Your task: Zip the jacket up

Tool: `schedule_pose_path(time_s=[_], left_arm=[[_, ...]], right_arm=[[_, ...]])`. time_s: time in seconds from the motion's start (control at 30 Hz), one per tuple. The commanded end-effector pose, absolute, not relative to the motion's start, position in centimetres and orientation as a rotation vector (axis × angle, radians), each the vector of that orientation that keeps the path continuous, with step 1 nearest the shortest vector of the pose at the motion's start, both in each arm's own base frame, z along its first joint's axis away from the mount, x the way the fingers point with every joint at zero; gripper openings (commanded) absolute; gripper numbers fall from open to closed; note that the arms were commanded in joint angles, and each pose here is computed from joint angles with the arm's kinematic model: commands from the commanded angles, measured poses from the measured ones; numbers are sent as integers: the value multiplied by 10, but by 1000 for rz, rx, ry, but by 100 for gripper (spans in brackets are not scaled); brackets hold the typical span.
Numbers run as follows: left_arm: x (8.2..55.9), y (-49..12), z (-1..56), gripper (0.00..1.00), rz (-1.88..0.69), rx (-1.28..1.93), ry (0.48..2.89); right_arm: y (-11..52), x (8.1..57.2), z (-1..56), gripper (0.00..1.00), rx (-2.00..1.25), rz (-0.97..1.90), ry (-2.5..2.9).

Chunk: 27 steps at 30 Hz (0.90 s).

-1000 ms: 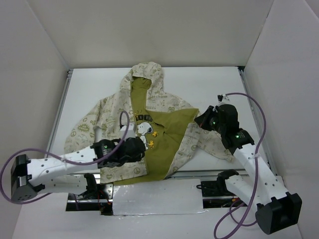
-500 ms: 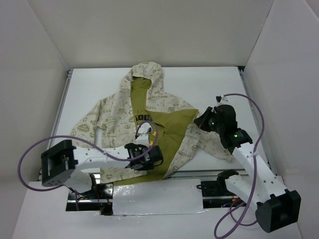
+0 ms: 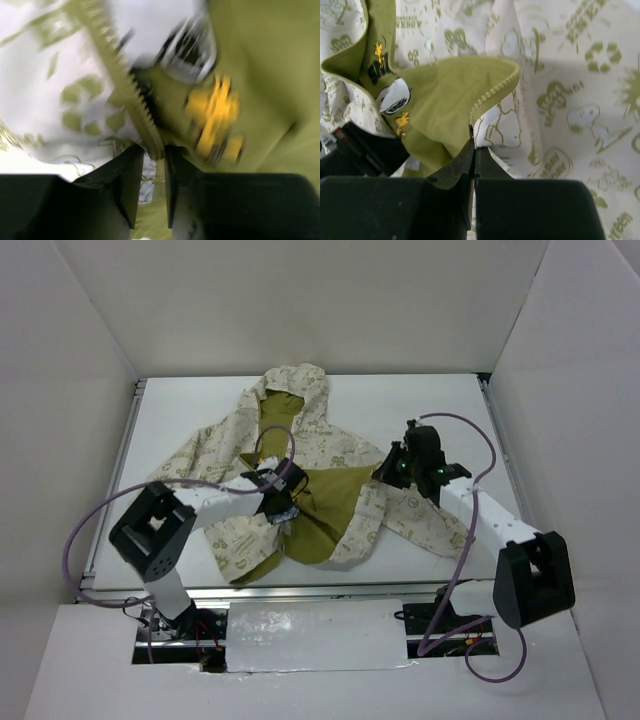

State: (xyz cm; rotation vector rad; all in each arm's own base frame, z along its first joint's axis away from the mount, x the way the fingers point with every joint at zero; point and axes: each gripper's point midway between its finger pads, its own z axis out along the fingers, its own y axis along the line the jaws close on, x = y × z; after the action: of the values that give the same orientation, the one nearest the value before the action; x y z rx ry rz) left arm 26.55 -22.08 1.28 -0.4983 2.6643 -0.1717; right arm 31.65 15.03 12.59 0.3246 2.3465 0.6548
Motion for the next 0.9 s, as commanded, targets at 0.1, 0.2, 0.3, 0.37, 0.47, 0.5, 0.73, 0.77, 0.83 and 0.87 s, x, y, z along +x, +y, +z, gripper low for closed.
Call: schedule_pose_path(time_s=[0.1,0.2,0.3,0.37,0.47,0.5,0.73,0.77,0.83,0.87], left_arm=[[318,-177,-15,35,151,-353,2723],[322,-177,7,36,119,-320,2687],[305,-177,26,39,72,-287,2668],[282,-183,28,42,66,-218,2675],[248,-197,34,51,9,-121,2687],[236,-206,40,58,-21,-92,2675],[209,-214,64,60,-39,-45,2625],[208,-212,66,58,-30,-49,2624],[211,-206,70,55,13,-79,2608],[208,-201,69,53,51,-84,2617]], right_arm=[[152,395,186,0,279,597,2198],[148,406,199,0,251,542,2187],[146,402,208,0,228,532,2176],[144,396,205,0,221,534,2168],[140,392,203,0,199,506,2163],[138,389,204,0,181,495,2168],[162,360,219,0,2,645,2139],[165,356,217,0,-18,648,2147],[174,348,213,0,-50,640,2161],[171,347,209,0,-41,614,2168]])
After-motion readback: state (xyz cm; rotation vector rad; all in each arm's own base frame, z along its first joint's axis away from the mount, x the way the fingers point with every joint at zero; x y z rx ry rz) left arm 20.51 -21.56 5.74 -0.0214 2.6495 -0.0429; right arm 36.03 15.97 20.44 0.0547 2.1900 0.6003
